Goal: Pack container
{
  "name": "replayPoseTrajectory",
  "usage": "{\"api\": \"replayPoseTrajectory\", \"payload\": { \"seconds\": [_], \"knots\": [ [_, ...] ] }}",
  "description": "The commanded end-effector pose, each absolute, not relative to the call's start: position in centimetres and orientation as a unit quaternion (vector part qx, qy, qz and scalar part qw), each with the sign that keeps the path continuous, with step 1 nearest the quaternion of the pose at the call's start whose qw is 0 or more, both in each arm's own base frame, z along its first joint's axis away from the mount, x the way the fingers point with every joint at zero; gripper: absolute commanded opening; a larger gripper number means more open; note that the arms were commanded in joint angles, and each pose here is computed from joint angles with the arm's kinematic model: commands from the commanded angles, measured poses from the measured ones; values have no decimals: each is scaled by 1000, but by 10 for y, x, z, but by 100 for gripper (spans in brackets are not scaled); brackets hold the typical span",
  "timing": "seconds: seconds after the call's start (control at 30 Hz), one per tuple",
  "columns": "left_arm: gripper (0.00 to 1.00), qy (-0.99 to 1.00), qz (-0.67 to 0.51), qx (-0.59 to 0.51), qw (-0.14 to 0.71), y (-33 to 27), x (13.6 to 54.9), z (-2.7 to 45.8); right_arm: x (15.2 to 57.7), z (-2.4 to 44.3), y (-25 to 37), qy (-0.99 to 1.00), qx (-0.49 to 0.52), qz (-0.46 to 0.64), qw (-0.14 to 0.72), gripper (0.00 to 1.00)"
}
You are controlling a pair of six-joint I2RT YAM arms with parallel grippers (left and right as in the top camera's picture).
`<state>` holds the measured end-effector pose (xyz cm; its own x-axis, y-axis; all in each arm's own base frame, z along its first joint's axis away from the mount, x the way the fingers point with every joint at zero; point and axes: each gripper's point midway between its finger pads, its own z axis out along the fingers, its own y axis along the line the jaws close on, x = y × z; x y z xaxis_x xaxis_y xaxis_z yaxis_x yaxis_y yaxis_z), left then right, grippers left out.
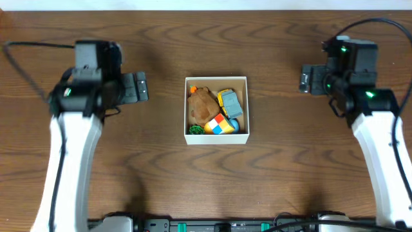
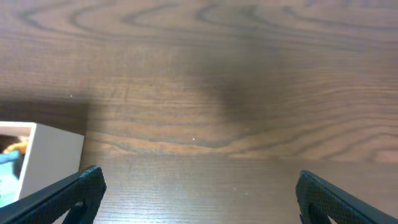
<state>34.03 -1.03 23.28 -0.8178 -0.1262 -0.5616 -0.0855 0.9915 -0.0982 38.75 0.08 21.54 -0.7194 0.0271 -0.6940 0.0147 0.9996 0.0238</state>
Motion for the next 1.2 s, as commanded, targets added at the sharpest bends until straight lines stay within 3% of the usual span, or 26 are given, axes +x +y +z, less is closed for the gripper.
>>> {"api": "replayPoseTrajectory", "payload": {
  "seconds": [0.0, 0.2, 0.5, 1.17],
  "knots": [
    [98, 940, -35, -37, 337, -10, 313, 252, 367, 231, -7, 916, 43, 4, 399, 99],
    [98, 934, -41, -51, 351, -9, 265, 232, 325, 231, -7, 897, 53, 9, 438, 99],
    [98, 924, -47, -89, 369, -5, 205, 183, 263, 175, -7, 898, 55, 7, 437, 99],
    [98, 925, -44, -90, 366, -4, 202, 176, 254, 166, -11, 900, 48, -8, 433, 99]
  ]
}}
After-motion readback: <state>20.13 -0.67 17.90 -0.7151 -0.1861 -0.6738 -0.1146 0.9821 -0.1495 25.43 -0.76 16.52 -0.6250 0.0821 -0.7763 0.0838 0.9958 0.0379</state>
